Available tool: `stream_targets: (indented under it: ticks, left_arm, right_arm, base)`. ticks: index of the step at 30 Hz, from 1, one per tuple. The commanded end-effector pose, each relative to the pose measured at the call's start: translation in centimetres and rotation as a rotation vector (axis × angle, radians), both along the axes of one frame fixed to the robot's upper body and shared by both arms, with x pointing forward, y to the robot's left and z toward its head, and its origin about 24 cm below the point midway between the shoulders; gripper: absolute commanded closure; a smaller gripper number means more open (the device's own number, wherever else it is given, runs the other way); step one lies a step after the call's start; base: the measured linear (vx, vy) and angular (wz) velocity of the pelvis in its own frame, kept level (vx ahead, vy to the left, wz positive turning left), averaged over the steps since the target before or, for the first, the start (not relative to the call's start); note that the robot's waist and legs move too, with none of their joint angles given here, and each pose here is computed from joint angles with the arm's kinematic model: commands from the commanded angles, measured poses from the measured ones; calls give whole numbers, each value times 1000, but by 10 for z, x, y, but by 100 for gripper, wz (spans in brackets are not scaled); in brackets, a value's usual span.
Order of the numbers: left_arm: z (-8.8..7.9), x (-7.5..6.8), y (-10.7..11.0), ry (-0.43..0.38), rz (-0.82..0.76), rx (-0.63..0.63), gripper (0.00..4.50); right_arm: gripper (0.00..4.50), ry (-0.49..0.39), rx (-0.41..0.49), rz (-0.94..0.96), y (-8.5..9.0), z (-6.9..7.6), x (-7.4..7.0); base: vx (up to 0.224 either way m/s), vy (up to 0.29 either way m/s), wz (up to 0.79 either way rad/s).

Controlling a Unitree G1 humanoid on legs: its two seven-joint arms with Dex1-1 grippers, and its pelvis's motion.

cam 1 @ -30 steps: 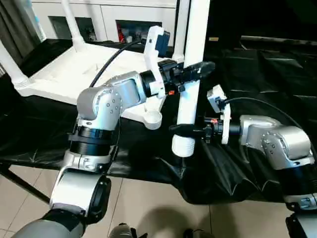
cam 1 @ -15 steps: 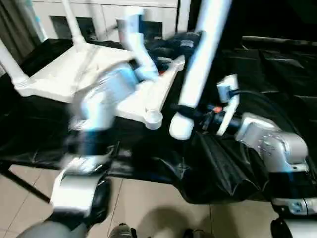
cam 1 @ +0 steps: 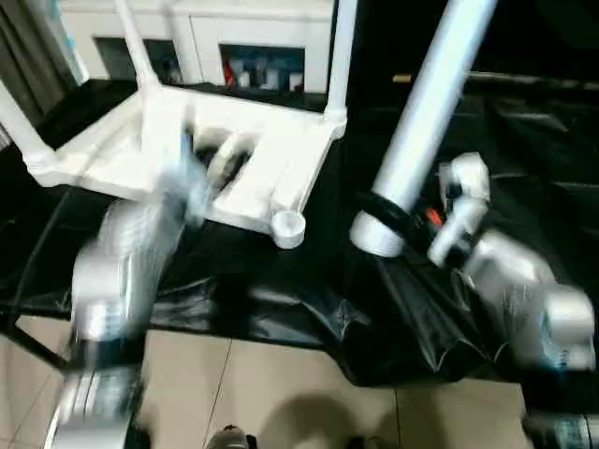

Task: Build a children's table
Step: Pick table leg, then move to table

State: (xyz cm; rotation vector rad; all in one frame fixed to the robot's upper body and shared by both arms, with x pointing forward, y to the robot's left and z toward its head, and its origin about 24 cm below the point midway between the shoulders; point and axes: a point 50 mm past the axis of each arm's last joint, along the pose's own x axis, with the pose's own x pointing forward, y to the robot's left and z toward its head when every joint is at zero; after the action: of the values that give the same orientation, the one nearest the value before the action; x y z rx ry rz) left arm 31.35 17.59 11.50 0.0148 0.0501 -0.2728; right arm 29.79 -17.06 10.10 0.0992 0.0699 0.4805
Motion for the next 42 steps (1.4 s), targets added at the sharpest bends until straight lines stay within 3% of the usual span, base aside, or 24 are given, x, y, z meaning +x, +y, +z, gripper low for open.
stream_targets:
  ticks: [1,5,6,7,9,12,13,17,19,22,23,25,28,30,31,35,37,42]
  left_arm:
    - [7,-5,-4,-94,75,54,157]
    - [-4,-14,-4,-74,112,57,157]
    - [-5,-19,-7,-96,100,44,157]
    - [-3,-18,-13,-111,96,18,157]
    - [2,-11,-19,-124,93,7,157]
    - [14,2,-34,-152,44,-6,157]
    - [26,8,-50,-165,-35,-37,157]
    - [39,13,-80,-170,-195,-42,157]
    - [40,13,-83,-170,-209,-41,157]
    - [29,14,-70,-123,-107,-33,157]
    - [16,13,-53,-97,-21,20,157]
    - [6,10,-39,-85,37,79,157]
    - [-17,-3,-18,-41,112,109,157]
    - [-33,-17,5,-32,244,115,157]
    - [-33,-17,5,-32,244,115,157]
    - [-46,-48,43,-44,453,128,157]
    - [-47,-58,45,-59,454,134,157]
    - [-49,-87,37,-118,399,118,157]
  right_arm:
    - [262,-100,-13,-70,3,7,-9]
    - [262,-128,11,-121,6,-2,-25]
    - [262,-162,49,-117,9,-4,-37]
    - [262,-185,98,-106,15,-6,-48]
    - [262,-175,118,-95,20,-9,-51]
    - [262,-127,68,-60,28,-18,-46]
    - [262,-95,-18,-36,33,-25,-40]
    - [262,-39,-112,-27,38,-34,-25]
    - [262,-37,-135,-22,41,-35,-21]
    - [262,-36,-107,-55,39,-30,-17]
    - [262,-28,-50,-89,34,-27,-18]
    - [262,-14,-9,-114,30,-26,-20]
    - [262,-5,-14,-142,19,-31,-29]
    - [262,-5,-13,-193,6,-35,-40]
    - [262,-5,-13,-193,6,-35,-40]
    - [262,-47,0,-261,-15,-32,-60]
    - [262,-65,-2,-251,-18,-30,-65]
    - [262,-10,3,-169,-13,-37,-67]
  base:
    - [0,0,0]
    - [0,0,0]
    - [0,0,0]
    - [0,0,0]
    - [0,0,0]
    - [-17,15,-5]
    - [-59,22,-10]
    - [-70,-41,1]
    - [59,-64,0]
    - [26,-12,-3]
    - [0,0,0]
    - [0,0,0]
    - [0,0,0]
    - [0,0,0]
    - [0,0,0]
    - [0,0,0]
    - [0,0,0]
    - [0,0,0]
